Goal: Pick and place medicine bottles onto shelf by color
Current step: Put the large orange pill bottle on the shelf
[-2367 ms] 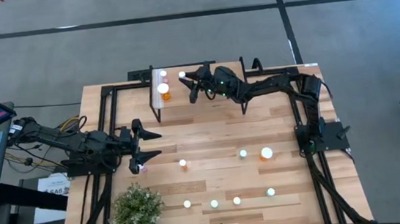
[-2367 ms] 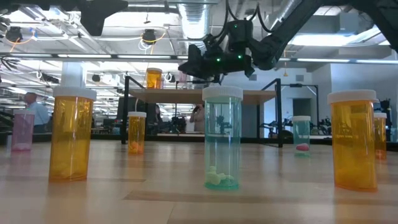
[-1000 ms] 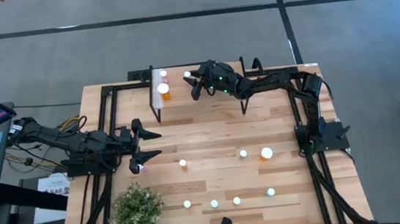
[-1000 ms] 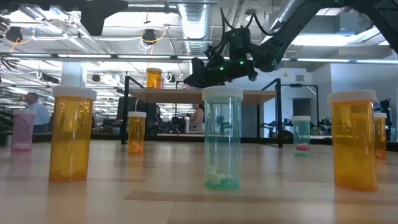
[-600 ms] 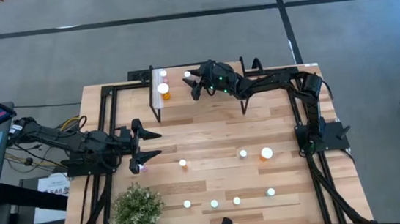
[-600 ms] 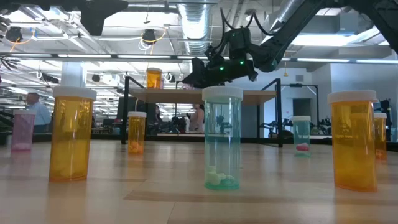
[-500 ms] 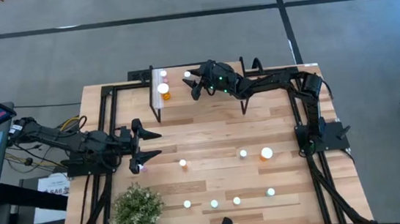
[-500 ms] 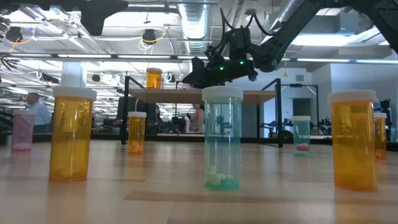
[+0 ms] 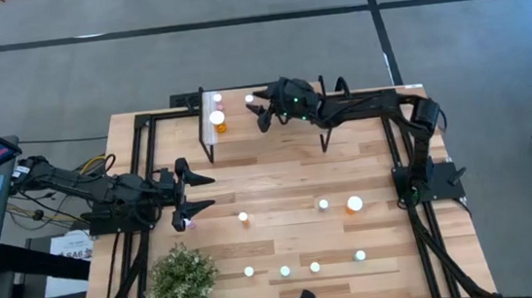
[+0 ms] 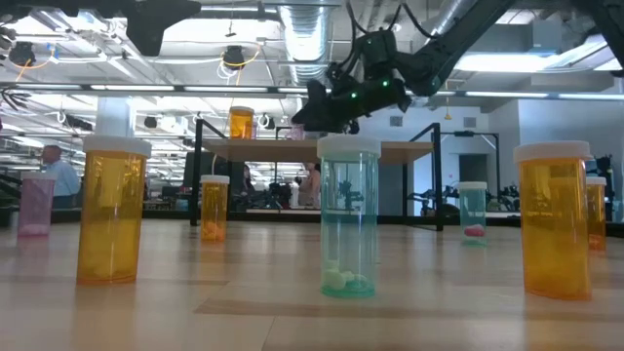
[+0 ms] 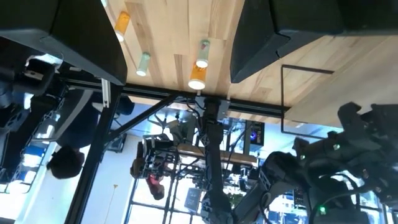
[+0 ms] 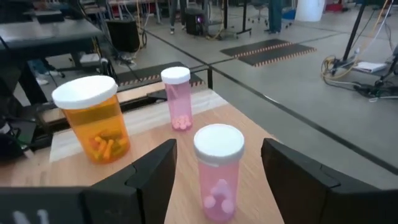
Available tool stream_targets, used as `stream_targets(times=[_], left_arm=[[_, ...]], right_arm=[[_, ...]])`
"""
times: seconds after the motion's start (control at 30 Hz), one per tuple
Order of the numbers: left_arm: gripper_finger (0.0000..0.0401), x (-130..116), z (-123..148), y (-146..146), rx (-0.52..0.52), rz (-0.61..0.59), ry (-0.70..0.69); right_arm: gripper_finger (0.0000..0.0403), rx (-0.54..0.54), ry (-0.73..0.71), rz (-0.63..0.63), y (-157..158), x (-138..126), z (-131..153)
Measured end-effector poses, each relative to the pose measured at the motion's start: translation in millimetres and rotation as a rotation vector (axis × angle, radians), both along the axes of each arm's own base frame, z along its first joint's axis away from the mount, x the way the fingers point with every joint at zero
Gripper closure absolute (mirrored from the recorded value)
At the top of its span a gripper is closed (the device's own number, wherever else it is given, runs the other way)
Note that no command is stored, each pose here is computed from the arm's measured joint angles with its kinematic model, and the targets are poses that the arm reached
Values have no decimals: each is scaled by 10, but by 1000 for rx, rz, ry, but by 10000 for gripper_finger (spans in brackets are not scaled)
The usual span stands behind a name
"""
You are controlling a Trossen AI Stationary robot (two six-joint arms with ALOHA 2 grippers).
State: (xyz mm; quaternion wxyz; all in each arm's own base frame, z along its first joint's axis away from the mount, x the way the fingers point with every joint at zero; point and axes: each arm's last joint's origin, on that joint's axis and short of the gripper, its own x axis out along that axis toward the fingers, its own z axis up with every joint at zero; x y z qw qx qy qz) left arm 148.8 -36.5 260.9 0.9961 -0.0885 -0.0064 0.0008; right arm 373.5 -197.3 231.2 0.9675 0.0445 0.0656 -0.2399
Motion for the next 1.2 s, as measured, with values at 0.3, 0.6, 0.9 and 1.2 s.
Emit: stream_targets(times=[0.3, 0.6, 0.9, 1.2], left_arm=[[128, 0, -4, 1, 1, 0, 4], [128, 0, -7, 1, -1, 0, 7], [128, 0, -24, -1, -24, -7, 24], [128, 0, -27, -6, -24, -24, 27]], right_arm=[[142, 21, 64, 0, 67, -128, 194], [142, -9, 148, 68, 391, -297, 551], [142, -37, 184, 217, 977, -364, 721], [142, -39, 208, 365, 1702, -479, 646]])
